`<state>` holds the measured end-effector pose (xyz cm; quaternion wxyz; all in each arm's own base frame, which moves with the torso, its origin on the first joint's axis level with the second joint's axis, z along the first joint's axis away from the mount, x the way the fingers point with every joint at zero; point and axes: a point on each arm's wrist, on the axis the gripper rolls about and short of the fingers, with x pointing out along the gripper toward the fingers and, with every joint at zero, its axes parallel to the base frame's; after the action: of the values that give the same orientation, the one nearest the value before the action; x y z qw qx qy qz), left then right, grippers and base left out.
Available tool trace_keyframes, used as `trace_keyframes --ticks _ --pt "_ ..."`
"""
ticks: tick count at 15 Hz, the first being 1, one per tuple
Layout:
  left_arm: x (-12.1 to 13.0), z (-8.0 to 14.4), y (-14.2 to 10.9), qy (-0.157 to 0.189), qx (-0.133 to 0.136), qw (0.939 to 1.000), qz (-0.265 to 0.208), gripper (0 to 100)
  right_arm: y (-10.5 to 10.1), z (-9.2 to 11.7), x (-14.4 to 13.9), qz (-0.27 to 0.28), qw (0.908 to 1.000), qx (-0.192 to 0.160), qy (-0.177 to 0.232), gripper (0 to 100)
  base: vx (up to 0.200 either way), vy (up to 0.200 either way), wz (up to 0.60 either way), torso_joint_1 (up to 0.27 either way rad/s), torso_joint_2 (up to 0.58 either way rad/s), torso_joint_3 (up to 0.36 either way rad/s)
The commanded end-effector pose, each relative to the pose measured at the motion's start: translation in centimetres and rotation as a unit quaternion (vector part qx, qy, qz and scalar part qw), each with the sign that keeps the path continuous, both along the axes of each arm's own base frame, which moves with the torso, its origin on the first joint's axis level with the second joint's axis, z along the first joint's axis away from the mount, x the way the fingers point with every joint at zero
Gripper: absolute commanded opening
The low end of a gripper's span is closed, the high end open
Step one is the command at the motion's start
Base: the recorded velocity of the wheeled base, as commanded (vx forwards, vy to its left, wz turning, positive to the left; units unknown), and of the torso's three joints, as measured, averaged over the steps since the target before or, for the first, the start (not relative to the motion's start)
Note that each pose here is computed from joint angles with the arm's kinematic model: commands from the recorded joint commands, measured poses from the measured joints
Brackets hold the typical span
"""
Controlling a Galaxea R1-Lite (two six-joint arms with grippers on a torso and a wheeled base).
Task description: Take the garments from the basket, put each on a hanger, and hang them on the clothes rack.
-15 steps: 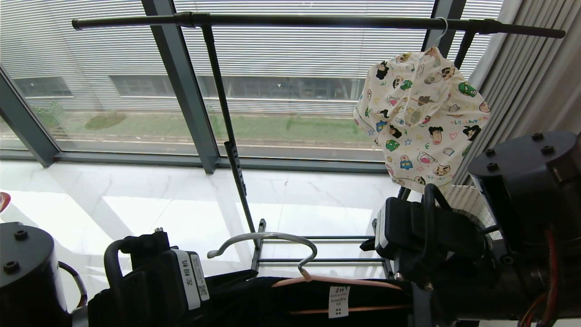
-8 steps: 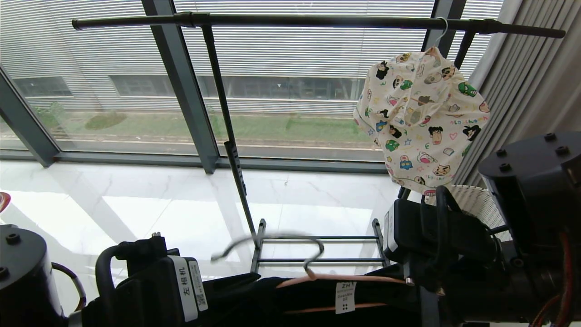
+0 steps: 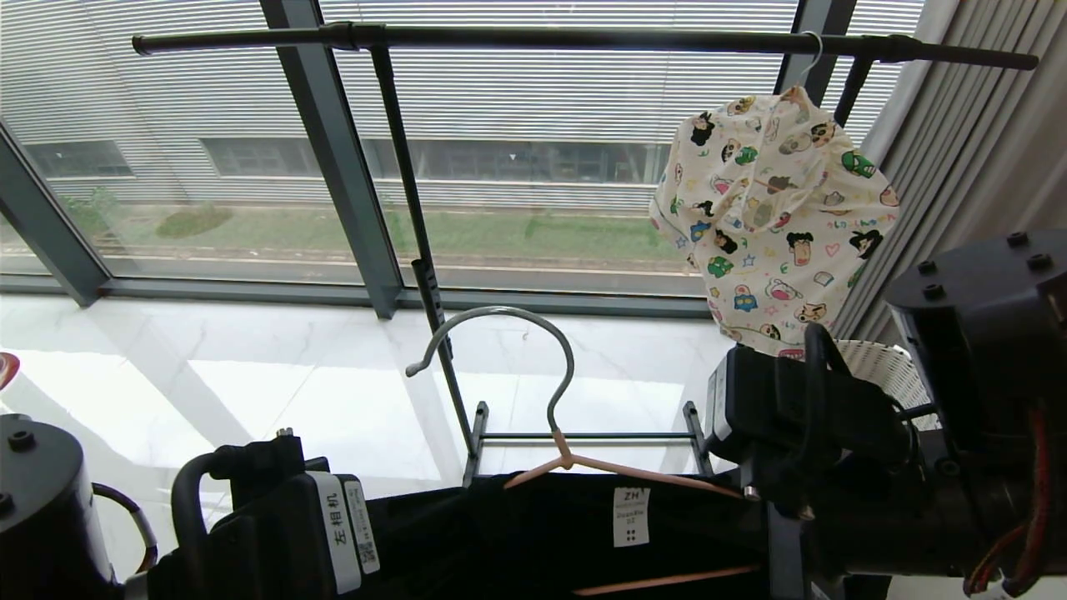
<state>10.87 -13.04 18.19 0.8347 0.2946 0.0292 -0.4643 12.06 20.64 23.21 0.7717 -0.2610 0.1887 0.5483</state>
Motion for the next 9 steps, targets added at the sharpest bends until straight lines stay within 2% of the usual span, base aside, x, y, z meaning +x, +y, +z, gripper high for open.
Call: trace_keyframes --ticks 1,2,3,7,9 --pt "0.2 -0.1 0.2 0.002 0.002 0.9999 0.010 100 -0.4 0.4 -0.1 -0.001 0.9999 0.007 -0.011 0 0.000 0.000 0.00 0.000 0.00 0.000" --pt "0.4 -0.1 0.4 0.001 0.002 0.9998 0.018 100 -0.6 0.8 -0.2 0.001 0.9997 0.010 -0.022 0 0.000 0.000 0.00 0.000 0.00 0.000" --pt "1.0 -0.1 1.0 0.001 0.001 0.9992 0.041 100 -1.4 1.6 -0.6 0.005 0.9986 0.015 -0.051 0 0.000 0.000 0.00 0.000 0.00 0.000" --pt "1.8 -0.9 3.5 0.008 0.005 0.9933 0.115 100 -4.0 2.7 -1.3 -0.012 0.9960 0.032 -0.083 0 0.000 0.000 0.00 0.000 0.00 0.000" --pt "1.0 -1.3 4.3 0.009 0.003 0.9926 0.121 100 -4.9 3.0 -1.4 -0.013 0.9942 0.032 -0.102 0 0.000 0.000 0.00 0.000 0.00 0.000"
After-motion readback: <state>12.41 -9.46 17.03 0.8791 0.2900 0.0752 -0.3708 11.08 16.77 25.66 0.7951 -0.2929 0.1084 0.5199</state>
